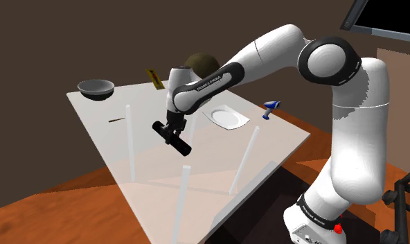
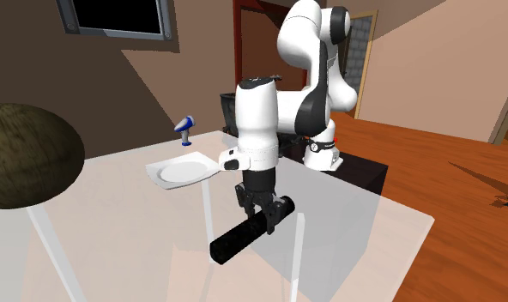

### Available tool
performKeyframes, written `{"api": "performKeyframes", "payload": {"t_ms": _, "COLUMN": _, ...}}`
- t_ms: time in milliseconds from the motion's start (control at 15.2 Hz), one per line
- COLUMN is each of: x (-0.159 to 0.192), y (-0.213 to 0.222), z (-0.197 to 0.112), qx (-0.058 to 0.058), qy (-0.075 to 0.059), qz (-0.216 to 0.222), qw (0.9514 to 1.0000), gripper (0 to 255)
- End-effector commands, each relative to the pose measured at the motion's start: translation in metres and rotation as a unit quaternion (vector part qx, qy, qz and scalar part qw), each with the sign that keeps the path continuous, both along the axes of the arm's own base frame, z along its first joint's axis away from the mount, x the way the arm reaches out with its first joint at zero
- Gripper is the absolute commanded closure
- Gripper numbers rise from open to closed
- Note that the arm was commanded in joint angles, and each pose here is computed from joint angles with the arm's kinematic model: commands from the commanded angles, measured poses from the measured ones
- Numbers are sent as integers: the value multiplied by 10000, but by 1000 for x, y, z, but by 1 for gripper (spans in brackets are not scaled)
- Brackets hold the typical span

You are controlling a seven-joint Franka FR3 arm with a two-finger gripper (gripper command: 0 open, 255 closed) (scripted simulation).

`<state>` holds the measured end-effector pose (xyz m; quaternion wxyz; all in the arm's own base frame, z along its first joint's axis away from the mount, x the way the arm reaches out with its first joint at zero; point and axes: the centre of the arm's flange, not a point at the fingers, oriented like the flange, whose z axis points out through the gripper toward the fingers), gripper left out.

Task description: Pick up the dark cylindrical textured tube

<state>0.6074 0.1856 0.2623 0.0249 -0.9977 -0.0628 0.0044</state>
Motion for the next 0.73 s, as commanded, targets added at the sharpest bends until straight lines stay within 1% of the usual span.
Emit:
{"api": "performKeyframes", "payload": {"t_ms": 0, "x": 0, "y": 0, "z": 5, "qx": -2, "qy": 6, "qz": 5, "qw": 10000, "gripper": 255}}
{"api": "performKeyframes", "payload": {"t_ms": 660, "x": 0, "y": 0, "z": 57, "qx": -2, "qy": 6, "qz": 5, "qw": 10000, "gripper": 255}}
